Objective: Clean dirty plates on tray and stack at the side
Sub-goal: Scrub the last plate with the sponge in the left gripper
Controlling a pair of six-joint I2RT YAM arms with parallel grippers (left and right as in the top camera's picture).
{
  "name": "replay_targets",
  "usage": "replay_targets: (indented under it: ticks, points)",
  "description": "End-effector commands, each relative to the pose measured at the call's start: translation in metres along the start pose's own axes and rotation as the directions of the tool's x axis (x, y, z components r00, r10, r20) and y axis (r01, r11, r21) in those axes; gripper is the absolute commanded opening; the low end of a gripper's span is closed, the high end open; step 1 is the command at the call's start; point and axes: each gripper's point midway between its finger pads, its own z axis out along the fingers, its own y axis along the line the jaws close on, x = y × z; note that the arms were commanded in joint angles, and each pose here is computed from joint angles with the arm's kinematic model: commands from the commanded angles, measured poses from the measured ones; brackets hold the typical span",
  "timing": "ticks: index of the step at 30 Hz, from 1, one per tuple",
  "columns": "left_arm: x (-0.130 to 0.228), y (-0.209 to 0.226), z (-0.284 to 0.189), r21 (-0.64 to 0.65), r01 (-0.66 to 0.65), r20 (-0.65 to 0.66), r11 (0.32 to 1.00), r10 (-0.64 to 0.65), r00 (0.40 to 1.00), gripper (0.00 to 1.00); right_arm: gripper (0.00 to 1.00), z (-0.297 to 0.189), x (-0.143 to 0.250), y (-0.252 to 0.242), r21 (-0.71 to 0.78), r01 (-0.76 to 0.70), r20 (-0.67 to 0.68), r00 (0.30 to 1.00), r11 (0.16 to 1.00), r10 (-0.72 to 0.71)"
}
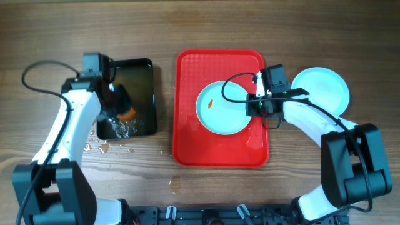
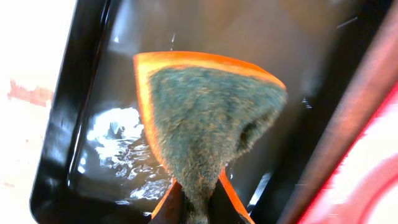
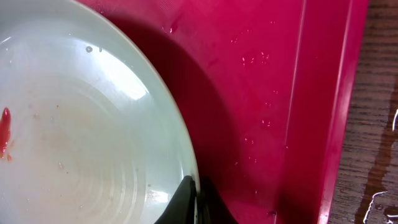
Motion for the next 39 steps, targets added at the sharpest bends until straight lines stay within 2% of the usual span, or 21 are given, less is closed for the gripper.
replay_targets:
  ticks: [1,4,7,10,12,14,17,20,21,23,24,27,30,33,36,37,39]
  points:
    - [0.002,-0.016,0.000,0.024,-0.092,0.016,0.995,0.092,0.996,0.04,0.04,0.013,0.029,-0.010,0.033,0.007,-0.095,0.995,0.999,-0.004]
    - [0.018,-0.005,0.044,-0.033,-0.109,-0.011,0.993,0.109,0.994,0.04,0.05,0.013,0.031,-0.010,0.035,0.006,-0.104,0.995,0.999,-0.002]
    - [0.027,0.000,0.064,-0.047,-0.110,-0.046,0.993,0.108,0.993,0.04,0.05,0.013,0.032,-0.011,0.036,0.006,-0.108,0.994,0.999,-0.002]
    - [0.020,-0.004,0.059,-0.039,-0.110,-0.028,0.993,0.109,0.994,0.04,0.05,0.013,0.032,-0.011,0.035,0.005,-0.108,0.994,0.999,-0.002]
    - [0.006,-0.017,0.027,-0.011,-0.110,-0.023,0.994,0.110,0.994,0.04,0.05,0.013,0.033,-0.010,0.031,0.012,-0.111,0.994,0.999,-0.009]
    - [-0.007,-0.056,-0.019,0.118,-0.139,0.008,0.983,0.138,0.990,0.04,0.05,0.012,0.034,-0.006,0.008,0.016,-0.119,0.993,1.000,-0.015]
    - [0.003,-0.120,-0.046,0.275,-0.254,0.068,0.927,0.245,0.967,0.04,0.04,0.012,0.036,-0.006,0.006,0.019,-0.124,0.992,1.000,-0.018]
    - [0.035,-0.180,-0.039,0.339,-0.354,0.096,0.872,0.343,0.935,0.04,0.04,0.012,0.040,-0.010,0.024,0.032,-0.139,0.990,0.999,-0.028]
    - [0.049,-0.201,-0.036,0.361,-0.392,0.107,0.846,0.380,0.919,0.04,0.11,0.012,0.039,-0.010,0.023,0.029,-0.137,0.990,0.999,-0.025]
    - [0.075,-0.229,-0.027,0.379,-0.463,0.117,0.802,0.454,0.883,0.04,0.10,0.012,0.042,-0.009,0.023,-0.004,-0.145,0.989,1.000,0.007]
    - [0.084,-0.236,-0.021,0.382,-0.481,0.113,0.789,0.477,0.872,0.04,0.04,0.012,0.044,-0.010,0.029,-0.027,-0.154,0.988,0.999,0.031]
    - [0.107,-0.251,0.013,0.366,-0.474,0.059,0.801,0.488,0.871,0.04,0.04,0.012,0.044,-0.010,0.030,-0.030,-0.155,0.987,0.999,0.034]
    - [0.138,-0.276,0.046,0.427,-0.487,0.015,0.762,0.532,0.846,0.04,0.04,0.012,0.044,-0.010,0.030,-0.030,-0.156,0.987,0.999,0.034]
    - [0.160,-0.271,0.079,0.392,-0.503,-0.048,0.770,0.564,0.825,0.04,0.04,0.012,0.045,-0.010,0.031,-0.031,-0.160,0.986,0.999,0.035]
    - [0.144,-0.231,0.096,0.192,-0.517,-0.079,0.834,0.538,0.839,0.04,0.04,0.012,0.046,-0.010,0.033,-0.035,-0.164,0.986,0.999,0.040]
    - [0.133,-0.206,0.099,0.078,-0.518,-0.093,0.852,0.523,0.847,0.04,0.04,0.012,0.047,-0.011,0.036,-0.045,-0.164,0.985,0.998,0.051]
    - [0.114,-0.182,0.100,-0.045,-0.512,-0.078,0.858,0.508,0.858,0.04,0.05,0.011,0.048,-0.011,0.041,-0.066,-0.168,0.983,0.997,0.072]
